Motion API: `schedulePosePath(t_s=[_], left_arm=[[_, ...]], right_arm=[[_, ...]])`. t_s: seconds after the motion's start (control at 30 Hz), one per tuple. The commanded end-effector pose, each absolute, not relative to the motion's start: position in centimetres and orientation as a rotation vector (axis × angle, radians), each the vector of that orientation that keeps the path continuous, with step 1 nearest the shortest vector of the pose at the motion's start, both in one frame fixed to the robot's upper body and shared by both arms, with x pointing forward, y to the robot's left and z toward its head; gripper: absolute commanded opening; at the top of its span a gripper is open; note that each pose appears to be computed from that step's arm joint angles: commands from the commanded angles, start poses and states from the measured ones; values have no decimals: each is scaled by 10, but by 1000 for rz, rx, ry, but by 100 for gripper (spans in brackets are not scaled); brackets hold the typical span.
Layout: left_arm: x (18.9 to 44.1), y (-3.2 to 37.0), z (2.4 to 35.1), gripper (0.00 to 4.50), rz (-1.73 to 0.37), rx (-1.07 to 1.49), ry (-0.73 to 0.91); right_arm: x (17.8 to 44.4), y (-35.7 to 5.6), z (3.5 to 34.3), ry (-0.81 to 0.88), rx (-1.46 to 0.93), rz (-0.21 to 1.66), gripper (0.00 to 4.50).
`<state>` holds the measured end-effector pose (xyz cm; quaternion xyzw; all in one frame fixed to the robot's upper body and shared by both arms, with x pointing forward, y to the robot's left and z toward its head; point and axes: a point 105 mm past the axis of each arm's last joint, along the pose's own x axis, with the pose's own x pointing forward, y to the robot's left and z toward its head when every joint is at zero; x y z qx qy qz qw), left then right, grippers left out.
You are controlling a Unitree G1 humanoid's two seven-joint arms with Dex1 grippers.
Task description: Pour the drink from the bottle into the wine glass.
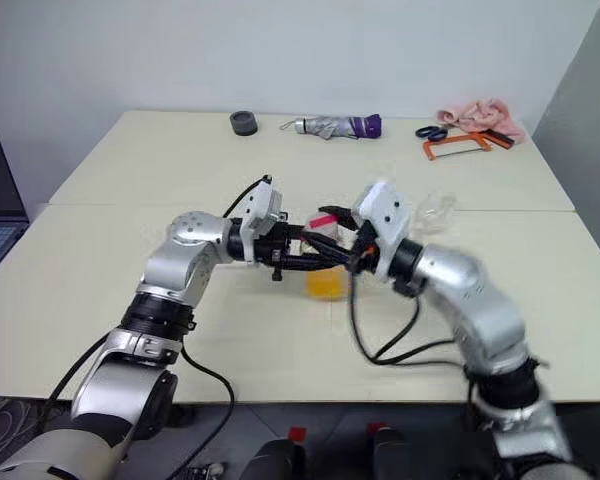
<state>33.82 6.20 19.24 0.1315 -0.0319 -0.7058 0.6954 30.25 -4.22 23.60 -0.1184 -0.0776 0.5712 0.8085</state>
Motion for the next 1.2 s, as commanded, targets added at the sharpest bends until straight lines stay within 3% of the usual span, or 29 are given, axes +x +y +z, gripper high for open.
schedulePosePath(t_s=[0.03,0.17,0.4,0.63,0.87,1.2], left_arm=[[334,57,211,181,-1600,321,-129],[335,57,213,181,-1583,302,-140],[332,59,209,181,-1571,290,-127],[334,59,208,181,-1561,290,-121],[335,57,207,181,-1568,293,-118],[337,57,207,181,-1557,298,-128]], right_arm=[[296,-37,252,-145,-204,1416,185],[294,-43,249,-137,-193,1409,185],[290,-66,267,-247,-176,1221,418],[274,-56,262,-328,-267,1064,423],[283,-42,257,-372,-309,965,423],[299,-62,252,-349,-357,844,423]])
